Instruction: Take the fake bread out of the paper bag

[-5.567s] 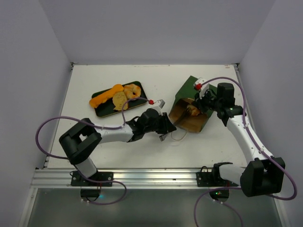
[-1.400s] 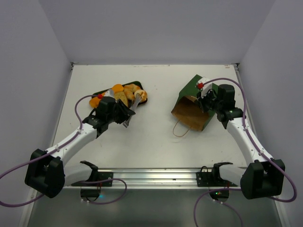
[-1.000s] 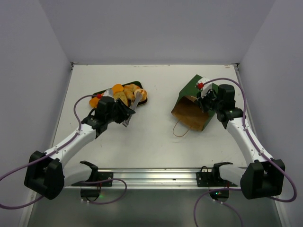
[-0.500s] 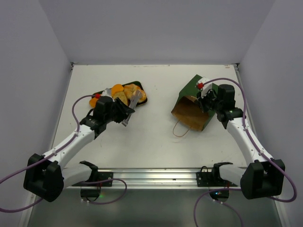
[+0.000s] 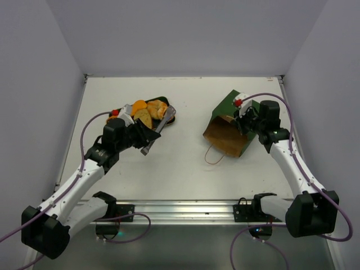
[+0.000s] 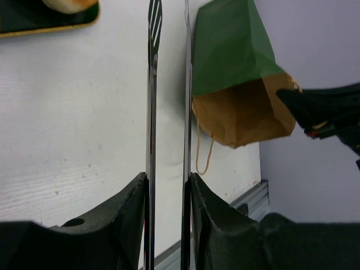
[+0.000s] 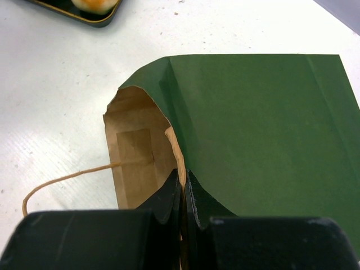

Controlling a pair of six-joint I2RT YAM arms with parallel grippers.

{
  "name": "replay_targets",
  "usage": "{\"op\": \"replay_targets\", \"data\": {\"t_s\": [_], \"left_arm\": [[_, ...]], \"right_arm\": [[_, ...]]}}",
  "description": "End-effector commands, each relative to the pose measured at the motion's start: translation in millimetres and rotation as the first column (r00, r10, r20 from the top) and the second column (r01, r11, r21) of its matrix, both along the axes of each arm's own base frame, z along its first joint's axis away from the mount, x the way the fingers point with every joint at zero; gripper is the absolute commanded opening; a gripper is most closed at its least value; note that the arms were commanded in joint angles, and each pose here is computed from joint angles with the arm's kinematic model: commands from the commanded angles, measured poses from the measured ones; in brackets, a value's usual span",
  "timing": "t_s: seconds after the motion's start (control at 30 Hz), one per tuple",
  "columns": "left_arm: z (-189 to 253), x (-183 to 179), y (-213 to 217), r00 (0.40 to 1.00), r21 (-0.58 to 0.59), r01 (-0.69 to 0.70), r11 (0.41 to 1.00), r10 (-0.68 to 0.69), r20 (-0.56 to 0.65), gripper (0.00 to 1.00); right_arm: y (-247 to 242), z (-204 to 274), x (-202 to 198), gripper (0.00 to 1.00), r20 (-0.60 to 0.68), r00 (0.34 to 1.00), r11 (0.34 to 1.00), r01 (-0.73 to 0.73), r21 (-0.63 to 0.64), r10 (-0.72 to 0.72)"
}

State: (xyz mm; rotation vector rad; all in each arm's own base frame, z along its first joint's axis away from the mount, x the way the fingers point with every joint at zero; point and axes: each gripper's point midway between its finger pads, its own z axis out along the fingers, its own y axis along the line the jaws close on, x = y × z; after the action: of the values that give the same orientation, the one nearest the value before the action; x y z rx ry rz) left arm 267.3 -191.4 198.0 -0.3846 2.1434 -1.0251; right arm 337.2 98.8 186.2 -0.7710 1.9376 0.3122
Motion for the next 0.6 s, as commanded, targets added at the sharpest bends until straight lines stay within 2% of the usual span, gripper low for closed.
{"op": "replay_targets", "data": {"t_s": [0.0,0.13,0.33,0.57], "left_arm": [[3.3,-37.1,-19.2,0.966,-0.003,0.251,0.968,-0.25,0.063,0.37],[8.7,-77.4,-38.4,0.903,-0.006,0.417,0.909,-0.414,0.118,0.36],[-0.9,-125.5,-65.5,0.839,-0.008,0.535,0.845,-0.531,0.117,0.36],[6.0,-137.8,-94.1,0.81,-0.036,0.577,0.816,-0.567,0.147,0.36]], "right_arm": [[10.1,35.7,-1.3,0.0,0.072,0.994,0.996,-0.087,0.019,0.086],[18.0,38.0,-3.9,0.0,0.021,0.984,0.985,-0.174,0.013,0.174],[20.2,42.3,5.7,0.0,-0.009,0.981,0.981,-0.194,0.015,0.194],[19.9,24.0,-4.2,0.0,-0.037,0.971,0.972,-0.236,-0.008,0.235]]}}
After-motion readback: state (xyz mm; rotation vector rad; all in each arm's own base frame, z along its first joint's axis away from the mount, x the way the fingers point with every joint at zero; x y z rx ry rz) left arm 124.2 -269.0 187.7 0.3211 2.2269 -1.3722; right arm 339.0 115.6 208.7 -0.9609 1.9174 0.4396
